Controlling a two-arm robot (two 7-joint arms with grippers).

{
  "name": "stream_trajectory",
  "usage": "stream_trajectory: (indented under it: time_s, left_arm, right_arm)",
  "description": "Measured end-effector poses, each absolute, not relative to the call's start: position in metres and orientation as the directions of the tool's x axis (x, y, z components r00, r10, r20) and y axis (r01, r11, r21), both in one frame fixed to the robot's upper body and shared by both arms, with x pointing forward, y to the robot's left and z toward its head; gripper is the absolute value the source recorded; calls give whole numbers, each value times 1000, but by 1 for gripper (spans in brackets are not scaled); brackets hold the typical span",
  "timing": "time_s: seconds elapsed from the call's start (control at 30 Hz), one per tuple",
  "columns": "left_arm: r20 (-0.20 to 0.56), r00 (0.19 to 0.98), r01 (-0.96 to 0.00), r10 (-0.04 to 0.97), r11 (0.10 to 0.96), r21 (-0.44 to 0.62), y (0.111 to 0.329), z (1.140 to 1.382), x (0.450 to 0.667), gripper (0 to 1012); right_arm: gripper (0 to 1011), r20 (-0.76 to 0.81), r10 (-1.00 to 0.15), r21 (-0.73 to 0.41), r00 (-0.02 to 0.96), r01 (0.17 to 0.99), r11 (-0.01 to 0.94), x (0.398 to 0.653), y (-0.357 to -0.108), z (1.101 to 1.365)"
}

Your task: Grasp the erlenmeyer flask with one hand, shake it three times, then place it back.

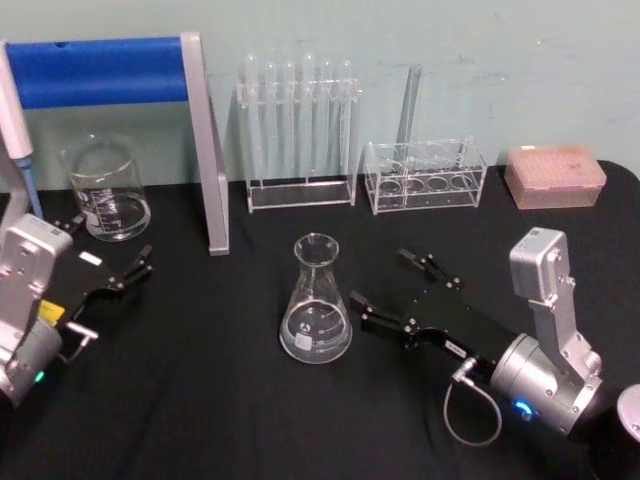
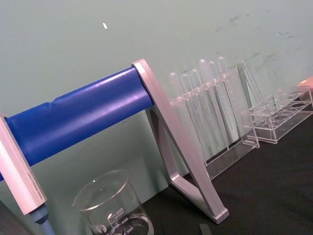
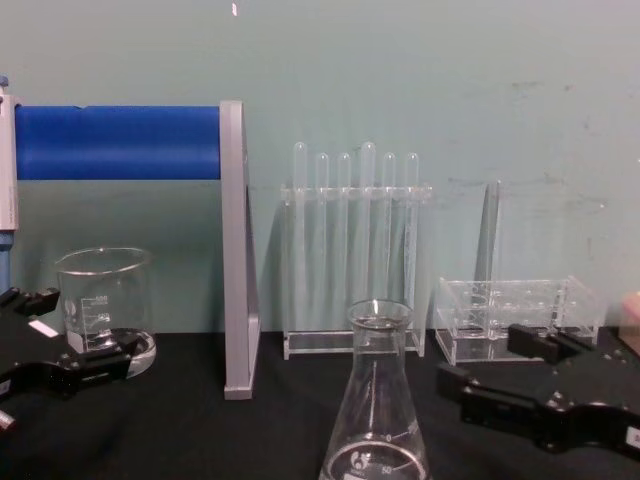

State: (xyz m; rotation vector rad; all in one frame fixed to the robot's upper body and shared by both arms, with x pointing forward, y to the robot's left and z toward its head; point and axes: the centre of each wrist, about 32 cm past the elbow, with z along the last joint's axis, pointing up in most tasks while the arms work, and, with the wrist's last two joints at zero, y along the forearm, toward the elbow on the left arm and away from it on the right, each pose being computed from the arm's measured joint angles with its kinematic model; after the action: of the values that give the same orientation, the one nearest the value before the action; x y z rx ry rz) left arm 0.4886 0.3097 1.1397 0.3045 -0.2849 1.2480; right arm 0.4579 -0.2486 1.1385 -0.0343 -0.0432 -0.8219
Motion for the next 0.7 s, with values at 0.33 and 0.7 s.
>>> stream_trajectory:
  time_s: [0.33,0.7]
  left_arm:
    - [374,292,-955,880,287,70,310,1140,489,1001]
    - [374,292,-955,880,287,70,310,1140,489,1001]
  right_arm:
    - [1003,30,-698,-13,715,699,715,465,-239,1139]
    - [1002,25,-677,-27,736,678,735,476,-230,1137]
